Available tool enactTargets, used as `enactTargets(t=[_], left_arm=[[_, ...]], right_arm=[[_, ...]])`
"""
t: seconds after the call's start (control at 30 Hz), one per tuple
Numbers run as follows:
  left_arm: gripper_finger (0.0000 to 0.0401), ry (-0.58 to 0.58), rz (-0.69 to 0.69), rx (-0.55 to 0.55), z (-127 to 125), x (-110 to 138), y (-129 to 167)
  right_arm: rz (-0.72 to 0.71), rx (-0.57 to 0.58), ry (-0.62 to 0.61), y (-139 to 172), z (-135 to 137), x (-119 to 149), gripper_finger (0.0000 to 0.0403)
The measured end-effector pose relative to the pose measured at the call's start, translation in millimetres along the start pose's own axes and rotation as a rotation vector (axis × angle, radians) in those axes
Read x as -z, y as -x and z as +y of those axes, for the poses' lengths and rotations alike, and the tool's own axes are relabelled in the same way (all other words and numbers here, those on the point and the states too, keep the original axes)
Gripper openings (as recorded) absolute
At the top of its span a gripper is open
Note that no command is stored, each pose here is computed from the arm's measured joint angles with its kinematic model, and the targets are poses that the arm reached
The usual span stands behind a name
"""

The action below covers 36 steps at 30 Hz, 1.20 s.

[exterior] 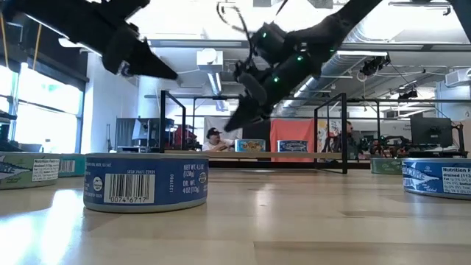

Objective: Stack canned seafood by type on shelf
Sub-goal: Adjust the light blue tuna can

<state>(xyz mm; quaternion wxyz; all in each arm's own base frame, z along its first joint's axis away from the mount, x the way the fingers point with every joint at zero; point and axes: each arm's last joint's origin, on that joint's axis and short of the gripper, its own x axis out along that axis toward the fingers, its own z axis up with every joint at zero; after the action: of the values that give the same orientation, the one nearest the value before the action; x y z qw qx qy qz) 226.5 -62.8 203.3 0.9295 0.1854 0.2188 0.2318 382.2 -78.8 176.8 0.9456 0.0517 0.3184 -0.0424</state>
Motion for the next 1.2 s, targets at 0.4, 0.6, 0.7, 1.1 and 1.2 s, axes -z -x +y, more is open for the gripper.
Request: enactTargets(t=[0.4, 0.6, 0.7, 1.1, 1.2], left_arm=[[0.0003, 0.362, 0.398, 0.349, 16, 36, 63], [0.0003, 0.560, 0.710, 0.097, 25, 75, 67], [0.0003, 0.605, 0.718, 0.121, 18, 88, 57], [0.0003, 0.497, 0.038, 0.473, -6, 35, 19], [0.0003, 0.474, 0.203, 0.460, -6, 42, 24]], right_arm=[[-0.309, -0.046, 0.248, 4, 121, 34, 0.0000], [-0.315, 0.021, 0.257, 4, 118, 35, 0.0000], [-0.316, 0.069, 0.247, 4, 116, 35, 0.0000], [-0.312, 0.083, 0.241, 3, 110, 34, 0.0000], [-0.303, 0.090, 0.209, 2, 105, 34, 0.0000]])
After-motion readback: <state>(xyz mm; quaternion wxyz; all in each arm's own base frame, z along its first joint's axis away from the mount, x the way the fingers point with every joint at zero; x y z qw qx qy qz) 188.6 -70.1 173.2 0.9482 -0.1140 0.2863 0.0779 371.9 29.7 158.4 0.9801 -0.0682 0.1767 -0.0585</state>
